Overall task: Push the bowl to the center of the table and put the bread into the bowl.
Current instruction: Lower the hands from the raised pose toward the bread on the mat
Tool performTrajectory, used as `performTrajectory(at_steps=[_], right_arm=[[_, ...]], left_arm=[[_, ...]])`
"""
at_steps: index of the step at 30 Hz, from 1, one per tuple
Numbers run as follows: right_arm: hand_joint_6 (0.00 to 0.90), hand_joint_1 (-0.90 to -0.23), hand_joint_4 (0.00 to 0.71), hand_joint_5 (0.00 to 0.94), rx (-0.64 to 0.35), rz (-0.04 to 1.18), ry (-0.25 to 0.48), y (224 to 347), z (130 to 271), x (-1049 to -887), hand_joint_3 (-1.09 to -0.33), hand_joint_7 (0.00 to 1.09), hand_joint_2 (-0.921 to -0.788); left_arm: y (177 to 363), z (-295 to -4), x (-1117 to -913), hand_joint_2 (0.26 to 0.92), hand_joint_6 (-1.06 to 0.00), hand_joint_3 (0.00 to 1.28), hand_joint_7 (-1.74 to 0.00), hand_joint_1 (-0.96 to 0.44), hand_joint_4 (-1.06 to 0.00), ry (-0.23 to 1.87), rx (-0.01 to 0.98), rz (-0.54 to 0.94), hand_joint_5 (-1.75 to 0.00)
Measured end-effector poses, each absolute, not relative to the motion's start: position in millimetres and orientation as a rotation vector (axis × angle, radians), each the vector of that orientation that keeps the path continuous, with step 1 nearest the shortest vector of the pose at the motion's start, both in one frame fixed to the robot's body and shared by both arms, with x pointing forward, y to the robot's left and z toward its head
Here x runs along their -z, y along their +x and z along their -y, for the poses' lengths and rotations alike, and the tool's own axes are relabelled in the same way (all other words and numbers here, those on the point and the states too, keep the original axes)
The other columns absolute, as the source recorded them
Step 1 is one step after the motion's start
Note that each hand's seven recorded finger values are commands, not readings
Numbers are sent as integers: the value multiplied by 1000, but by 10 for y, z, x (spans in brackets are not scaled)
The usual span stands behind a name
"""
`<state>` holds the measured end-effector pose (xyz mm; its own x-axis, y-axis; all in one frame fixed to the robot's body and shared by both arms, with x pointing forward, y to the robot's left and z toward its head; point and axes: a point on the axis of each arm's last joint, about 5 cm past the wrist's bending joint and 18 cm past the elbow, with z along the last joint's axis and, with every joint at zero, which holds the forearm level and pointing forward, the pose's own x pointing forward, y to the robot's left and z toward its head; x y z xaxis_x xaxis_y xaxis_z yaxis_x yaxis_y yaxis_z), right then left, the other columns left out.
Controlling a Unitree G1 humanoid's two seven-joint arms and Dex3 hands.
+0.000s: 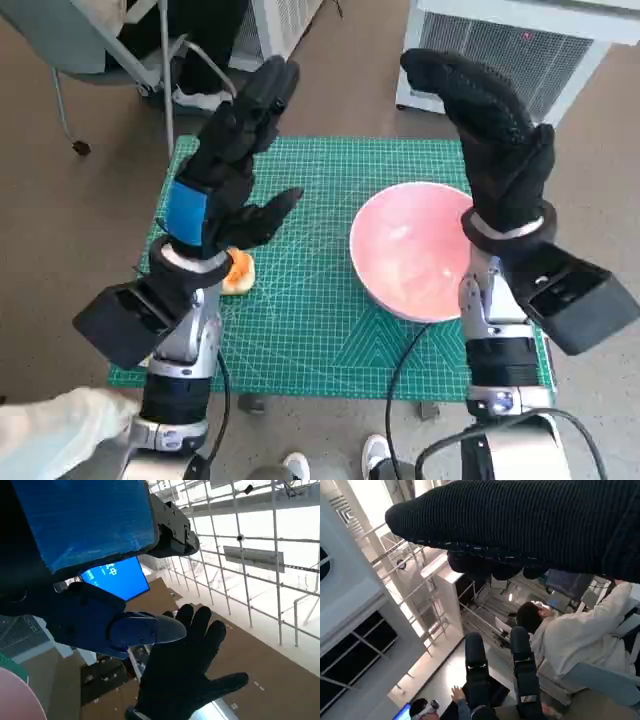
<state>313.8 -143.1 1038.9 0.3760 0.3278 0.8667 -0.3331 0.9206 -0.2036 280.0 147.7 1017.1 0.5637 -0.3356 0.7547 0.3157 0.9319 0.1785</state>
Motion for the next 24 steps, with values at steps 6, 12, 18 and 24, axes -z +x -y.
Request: performTrajectory(at_steps=[6,12,18,24], right_arm=[[-1,-558,278,2,-422,1113,3,3135,1429,-10388,-762,636,-921],[-1,-561,279,3,-420,1118,-2,3133,1426,-10379,-768,632,-921],[-1,-562,279,3,-418,1117,-6,3131,1428,-10358,-773,631,-921],[-1,-567,276,1,-410,1108,-6,3134,1444,-10327,-782,614,-921]], left_arm=[[2808,-1486,-10159,921,-387,272,-26,-509,-282,28,371,897,0],[2814,-1481,-10168,921,-389,275,-26,-514,-282,44,365,908,0],[2818,-1479,-10179,921,-390,276,-26,-516,-281,49,362,922,0],[2822,-1479,-10171,921,-389,277,-24,-524,-279,54,352,921,0]])
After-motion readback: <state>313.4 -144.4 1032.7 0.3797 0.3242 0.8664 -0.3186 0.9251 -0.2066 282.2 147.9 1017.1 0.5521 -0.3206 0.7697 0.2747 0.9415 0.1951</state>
